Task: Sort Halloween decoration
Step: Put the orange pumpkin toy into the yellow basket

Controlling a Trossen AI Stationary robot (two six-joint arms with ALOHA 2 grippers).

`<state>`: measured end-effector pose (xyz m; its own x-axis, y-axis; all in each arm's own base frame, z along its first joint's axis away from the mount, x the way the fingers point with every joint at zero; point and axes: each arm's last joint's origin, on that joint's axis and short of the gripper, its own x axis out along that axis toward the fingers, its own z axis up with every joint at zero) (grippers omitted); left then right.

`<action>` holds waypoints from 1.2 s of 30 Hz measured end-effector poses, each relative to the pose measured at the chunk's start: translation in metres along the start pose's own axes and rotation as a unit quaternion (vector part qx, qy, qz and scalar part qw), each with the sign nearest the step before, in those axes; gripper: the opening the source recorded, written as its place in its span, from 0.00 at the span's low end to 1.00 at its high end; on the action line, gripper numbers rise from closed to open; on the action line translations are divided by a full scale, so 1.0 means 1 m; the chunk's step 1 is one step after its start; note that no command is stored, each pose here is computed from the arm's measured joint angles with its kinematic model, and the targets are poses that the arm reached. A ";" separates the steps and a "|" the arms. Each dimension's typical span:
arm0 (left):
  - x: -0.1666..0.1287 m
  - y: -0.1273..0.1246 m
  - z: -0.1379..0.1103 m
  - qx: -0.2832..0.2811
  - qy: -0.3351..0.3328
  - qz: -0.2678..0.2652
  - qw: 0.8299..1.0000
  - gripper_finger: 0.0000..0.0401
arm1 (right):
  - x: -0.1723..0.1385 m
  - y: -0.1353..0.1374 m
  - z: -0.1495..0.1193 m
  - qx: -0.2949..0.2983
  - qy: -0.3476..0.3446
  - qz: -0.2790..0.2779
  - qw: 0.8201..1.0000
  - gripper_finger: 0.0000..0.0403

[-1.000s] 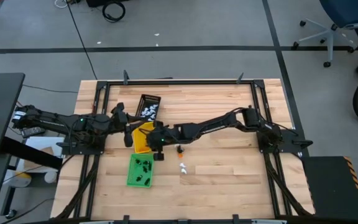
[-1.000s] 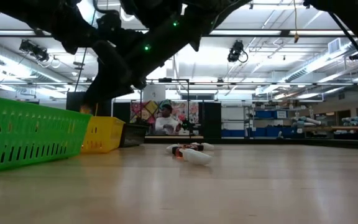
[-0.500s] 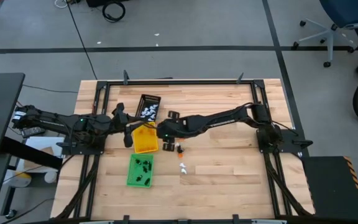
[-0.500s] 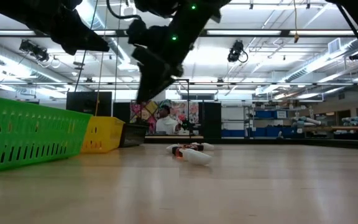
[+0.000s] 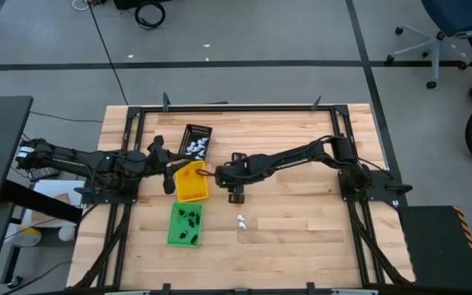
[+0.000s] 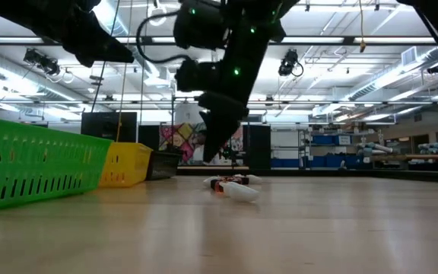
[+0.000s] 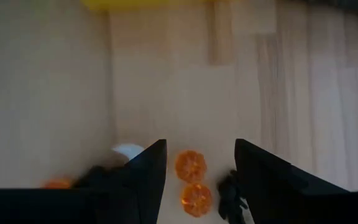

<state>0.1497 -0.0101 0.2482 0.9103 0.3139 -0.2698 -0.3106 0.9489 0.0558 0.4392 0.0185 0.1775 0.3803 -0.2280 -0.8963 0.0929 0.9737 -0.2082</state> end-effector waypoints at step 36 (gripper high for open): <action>0.000 0.000 0.000 0.000 -0.001 0.000 1.000 0.17 | 0.032 -0.014 -0.024 -0.011 0.007 0.047 0.999 0.24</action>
<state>0.1498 -0.0101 0.2483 0.9108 0.3138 -0.2682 -0.3104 0.9490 0.0560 0.4279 -0.0021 0.1423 0.3733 -0.1359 -0.9177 0.0369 0.9906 -0.1317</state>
